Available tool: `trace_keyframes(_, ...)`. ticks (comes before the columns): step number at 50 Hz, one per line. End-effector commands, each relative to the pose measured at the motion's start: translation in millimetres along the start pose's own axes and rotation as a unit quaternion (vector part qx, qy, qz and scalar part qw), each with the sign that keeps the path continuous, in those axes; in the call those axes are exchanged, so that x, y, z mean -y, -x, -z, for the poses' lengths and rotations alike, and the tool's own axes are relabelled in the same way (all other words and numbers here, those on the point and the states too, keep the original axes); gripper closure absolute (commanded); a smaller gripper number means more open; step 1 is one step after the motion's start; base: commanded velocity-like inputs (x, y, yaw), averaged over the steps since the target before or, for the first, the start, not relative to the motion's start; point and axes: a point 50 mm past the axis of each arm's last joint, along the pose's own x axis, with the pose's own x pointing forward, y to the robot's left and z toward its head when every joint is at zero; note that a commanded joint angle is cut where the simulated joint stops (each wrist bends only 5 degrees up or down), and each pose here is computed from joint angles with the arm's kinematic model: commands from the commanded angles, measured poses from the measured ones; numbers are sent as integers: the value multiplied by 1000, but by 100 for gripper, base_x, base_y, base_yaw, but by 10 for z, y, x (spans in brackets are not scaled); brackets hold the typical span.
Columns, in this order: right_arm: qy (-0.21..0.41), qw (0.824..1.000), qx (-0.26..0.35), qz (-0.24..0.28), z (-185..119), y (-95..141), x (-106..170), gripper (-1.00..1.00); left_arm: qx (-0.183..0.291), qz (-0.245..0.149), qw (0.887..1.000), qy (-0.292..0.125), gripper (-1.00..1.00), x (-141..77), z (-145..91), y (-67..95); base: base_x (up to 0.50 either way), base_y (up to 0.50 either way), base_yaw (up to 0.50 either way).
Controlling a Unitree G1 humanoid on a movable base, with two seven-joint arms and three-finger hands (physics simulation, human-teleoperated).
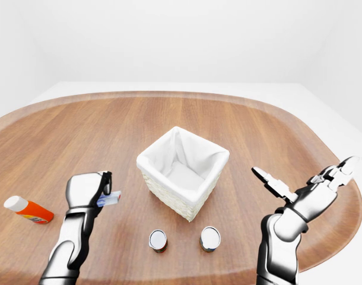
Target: Pick up the alphabet soup and the cream cheese box, and put them in the basket.
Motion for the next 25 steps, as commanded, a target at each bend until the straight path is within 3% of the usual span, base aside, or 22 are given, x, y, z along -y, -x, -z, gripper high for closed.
trace_keyframes(1, -1, 1000, -1, 0, 2, 0, 2, -100, 14, -45, 999, 8, 100, -359, -128, -67, 0, 0, 0)
trace_keyframes(12, -8, 1000, 2, 2, -28, 3, 10, -100, 26, -65, 997, 14, 100, -668, -249, -115, 0, 0, 0)
trace_keyframes(25, -10, 1000, 3, 3, -37, 6, 11, -100, 53, -79, 995, 14, 100, -884, -463, -203, 0, 0, 0)
